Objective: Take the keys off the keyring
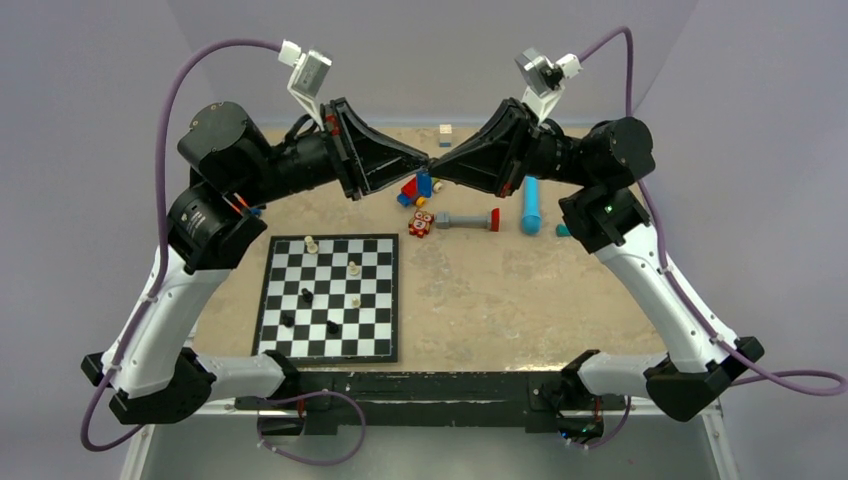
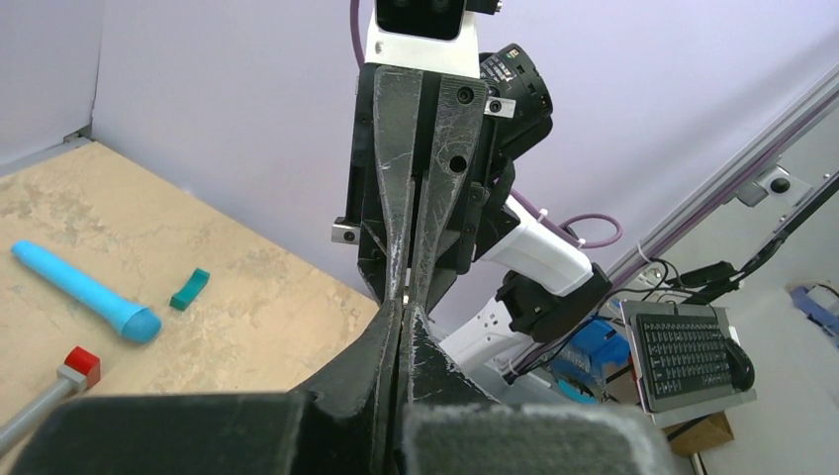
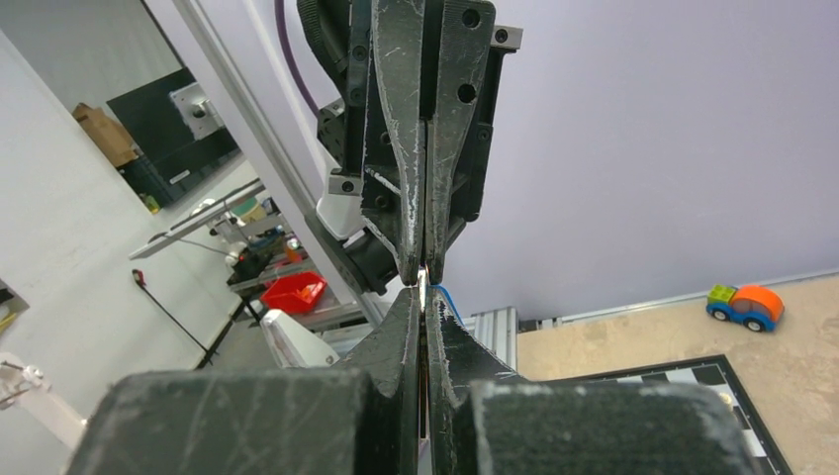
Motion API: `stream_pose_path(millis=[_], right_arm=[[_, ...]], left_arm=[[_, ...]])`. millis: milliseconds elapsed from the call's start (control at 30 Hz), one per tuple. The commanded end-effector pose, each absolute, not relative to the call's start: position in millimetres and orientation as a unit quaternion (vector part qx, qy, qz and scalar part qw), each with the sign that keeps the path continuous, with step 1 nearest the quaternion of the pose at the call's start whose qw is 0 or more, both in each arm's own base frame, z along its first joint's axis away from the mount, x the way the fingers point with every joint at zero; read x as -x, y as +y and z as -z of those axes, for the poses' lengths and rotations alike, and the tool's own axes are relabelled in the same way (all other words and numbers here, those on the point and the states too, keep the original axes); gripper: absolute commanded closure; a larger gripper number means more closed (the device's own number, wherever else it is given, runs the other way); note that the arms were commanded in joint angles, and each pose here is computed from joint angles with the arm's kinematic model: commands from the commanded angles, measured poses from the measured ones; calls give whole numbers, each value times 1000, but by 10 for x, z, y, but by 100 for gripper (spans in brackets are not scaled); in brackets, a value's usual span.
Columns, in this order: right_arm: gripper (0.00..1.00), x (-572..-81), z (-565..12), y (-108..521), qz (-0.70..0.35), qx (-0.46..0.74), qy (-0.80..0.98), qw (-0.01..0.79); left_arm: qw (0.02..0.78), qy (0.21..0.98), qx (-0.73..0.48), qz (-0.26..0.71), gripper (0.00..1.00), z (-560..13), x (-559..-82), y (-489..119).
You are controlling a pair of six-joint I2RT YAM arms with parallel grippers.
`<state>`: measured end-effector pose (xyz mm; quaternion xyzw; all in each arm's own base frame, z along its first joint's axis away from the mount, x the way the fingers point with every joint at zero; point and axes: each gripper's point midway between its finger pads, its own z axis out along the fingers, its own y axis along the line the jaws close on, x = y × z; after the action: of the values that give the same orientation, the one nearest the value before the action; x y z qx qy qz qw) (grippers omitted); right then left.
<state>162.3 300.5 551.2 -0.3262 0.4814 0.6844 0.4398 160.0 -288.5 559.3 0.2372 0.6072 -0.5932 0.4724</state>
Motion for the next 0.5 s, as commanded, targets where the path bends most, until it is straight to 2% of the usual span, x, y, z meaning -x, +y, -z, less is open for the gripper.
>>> stream_pose_path(millis=[0, 33, 133, 233, 300, 400, 467], right_arm=[[100, -1703, -5744, 2968, -678, 296, 459, 492], [100, -1689, -5707, 2953, -675, 297, 464, 492], [100, -1633, -5536, 2918, -668, 298, 481, 483], [100, -1587, -5399, 2864, -659, 295, 497, 481], [100, -1572, -5288, 2850, -652, 295, 511, 476], [100, -1543, -5074, 2844, -639, 306, 538, 457], [100, -1490, -4943, 2840, -634, 320, 552, 438]], left_arm=[[429, 628, -258, 595, 95, -5406, -1490, -2991], [433, 631, -263, 587, 89, -5403, -1482, -2964], [448, 636, -280, 563, 56, -5422, -1462, -2871], [457, 639, -293, 545, 29, -5432, -1447, -2802], [460, 643, -300, 534, 25, -5424, -1449, -2759], [470, 645, -319, 511, 35, -5433, -1444, -2666], [465, 648, -335, 501, 37, -5392, -1437, -2630]])
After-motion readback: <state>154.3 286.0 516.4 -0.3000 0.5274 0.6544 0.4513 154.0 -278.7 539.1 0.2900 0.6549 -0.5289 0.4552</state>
